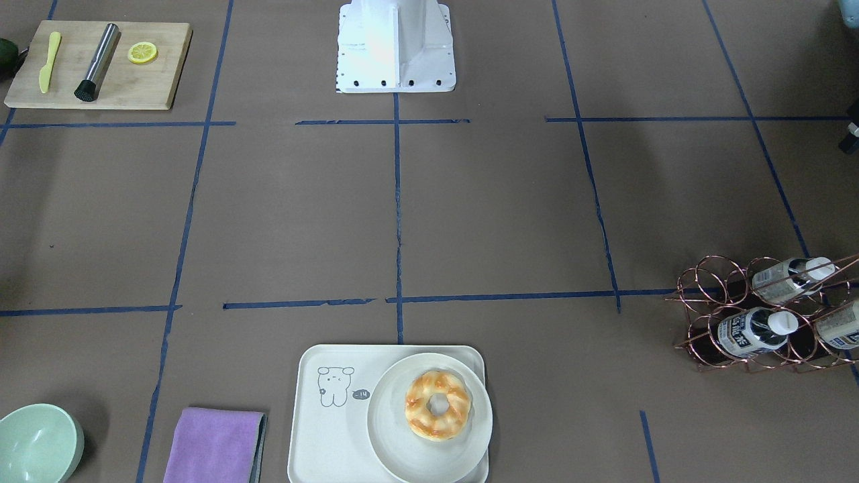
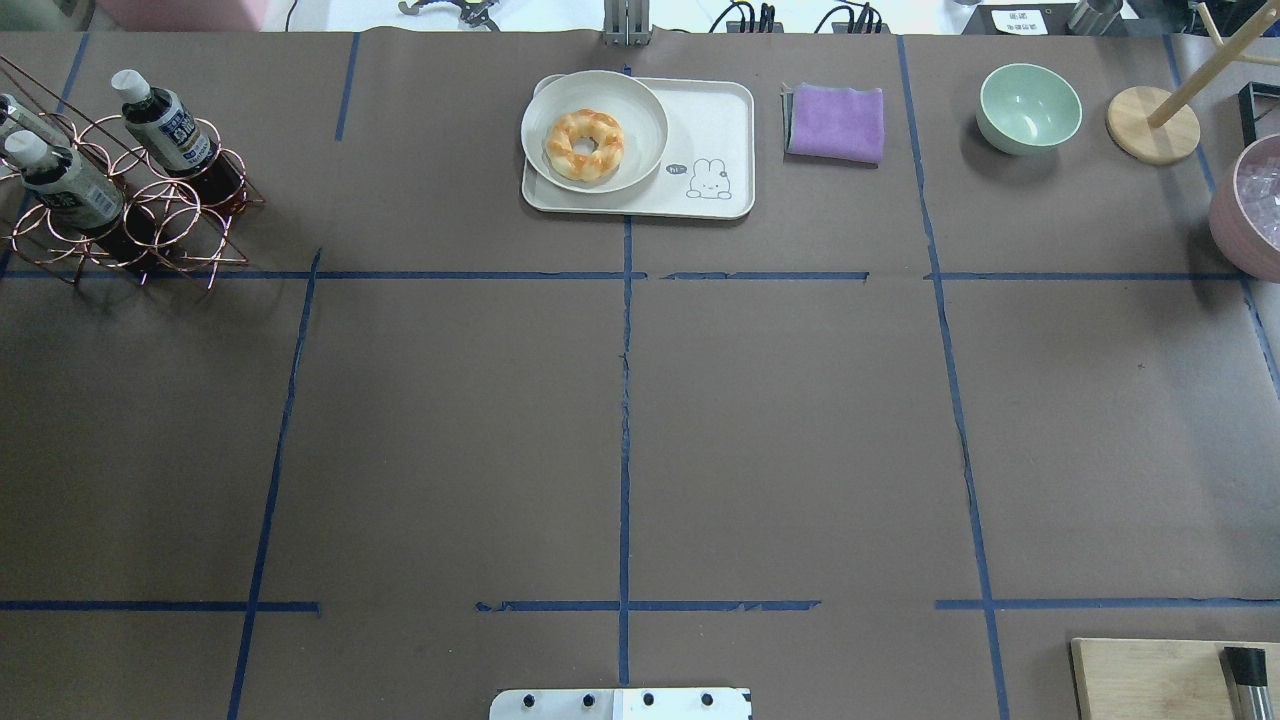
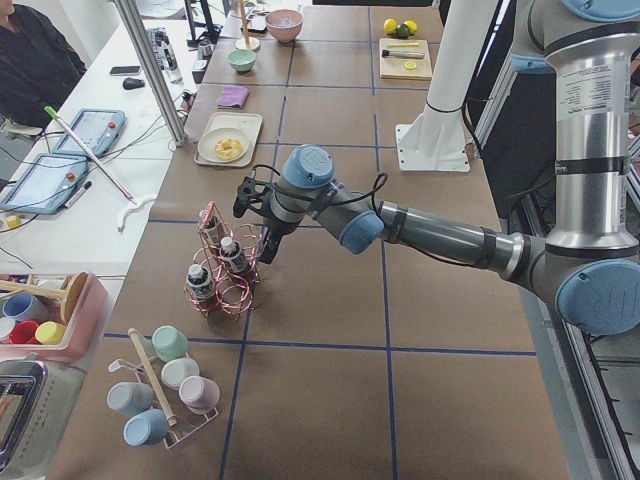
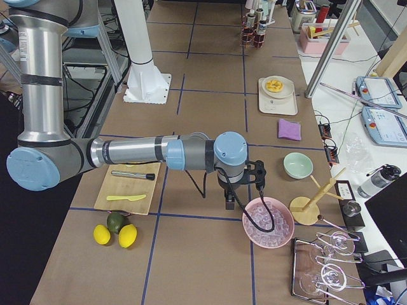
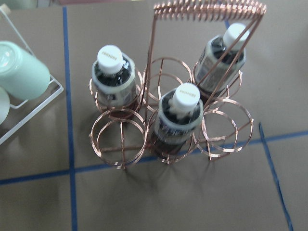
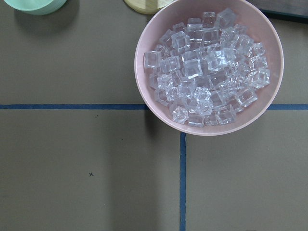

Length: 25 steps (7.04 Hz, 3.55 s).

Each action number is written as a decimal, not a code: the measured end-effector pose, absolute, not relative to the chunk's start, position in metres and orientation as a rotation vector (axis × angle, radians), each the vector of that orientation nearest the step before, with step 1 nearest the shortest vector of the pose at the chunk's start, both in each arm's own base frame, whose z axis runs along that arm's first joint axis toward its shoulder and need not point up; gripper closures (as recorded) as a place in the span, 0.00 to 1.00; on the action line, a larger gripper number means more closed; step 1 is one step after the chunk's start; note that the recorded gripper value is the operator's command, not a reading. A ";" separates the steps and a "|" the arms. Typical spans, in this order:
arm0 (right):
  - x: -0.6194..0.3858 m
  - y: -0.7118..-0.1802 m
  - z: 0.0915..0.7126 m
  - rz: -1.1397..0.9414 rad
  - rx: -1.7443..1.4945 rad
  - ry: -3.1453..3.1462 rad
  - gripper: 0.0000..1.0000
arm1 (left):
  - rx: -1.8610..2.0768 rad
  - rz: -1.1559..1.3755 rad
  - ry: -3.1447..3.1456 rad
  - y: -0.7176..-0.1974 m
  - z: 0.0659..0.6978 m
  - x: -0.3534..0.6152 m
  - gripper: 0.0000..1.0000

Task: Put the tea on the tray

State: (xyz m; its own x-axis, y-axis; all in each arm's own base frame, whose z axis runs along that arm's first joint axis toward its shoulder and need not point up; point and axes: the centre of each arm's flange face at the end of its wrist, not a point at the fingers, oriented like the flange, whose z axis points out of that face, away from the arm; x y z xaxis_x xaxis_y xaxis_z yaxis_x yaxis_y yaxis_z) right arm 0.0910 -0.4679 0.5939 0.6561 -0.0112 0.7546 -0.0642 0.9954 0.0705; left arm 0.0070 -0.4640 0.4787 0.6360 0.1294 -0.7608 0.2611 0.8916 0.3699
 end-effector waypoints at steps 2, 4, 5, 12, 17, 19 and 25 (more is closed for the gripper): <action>0.091 -0.468 0.592 0.028 0.098 -0.856 0.00 | 0.585 -0.185 0.839 -0.471 0.470 0.041 0.00; 0.091 -0.469 0.590 0.024 0.106 -0.855 0.00 | 0.688 -0.213 0.792 -0.479 0.468 0.062 0.00; 0.091 -0.470 0.589 0.019 0.119 -0.854 0.00 | 0.744 -0.217 0.779 -0.488 0.471 0.070 0.00; 0.091 -0.471 0.587 0.020 0.131 -0.855 0.00 | 0.874 -0.210 0.752 -0.525 0.518 0.119 0.16; 0.091 -0.472 0.586 0.022 0.133 -0.856 0.00 | 0.858 -0.203 0.746 -0.533 0.526 0.130 0.35; 0.091 -0.472 0.585 0.022 0.134 -0.855 0.00 | 0.857 -0.203 0.745 -0.534 0.526 0.131 0.50; 0.092 -0.472 0.583 0.022 0.139 -0.855 0.00 | 0.835 -0.170 0.792 -0.530 0.515 0.133 1.00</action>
State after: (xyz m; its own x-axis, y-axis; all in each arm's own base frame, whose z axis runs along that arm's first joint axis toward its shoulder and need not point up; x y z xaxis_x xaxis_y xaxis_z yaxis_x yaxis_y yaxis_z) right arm 0.0917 -0.4719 0.5826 0.6564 -0.0369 0.7535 -0.0747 0.9907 0.1136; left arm 0.1329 -0.5296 0.5151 0.7070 0.1610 -0.6887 0.4294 0.6761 0.5988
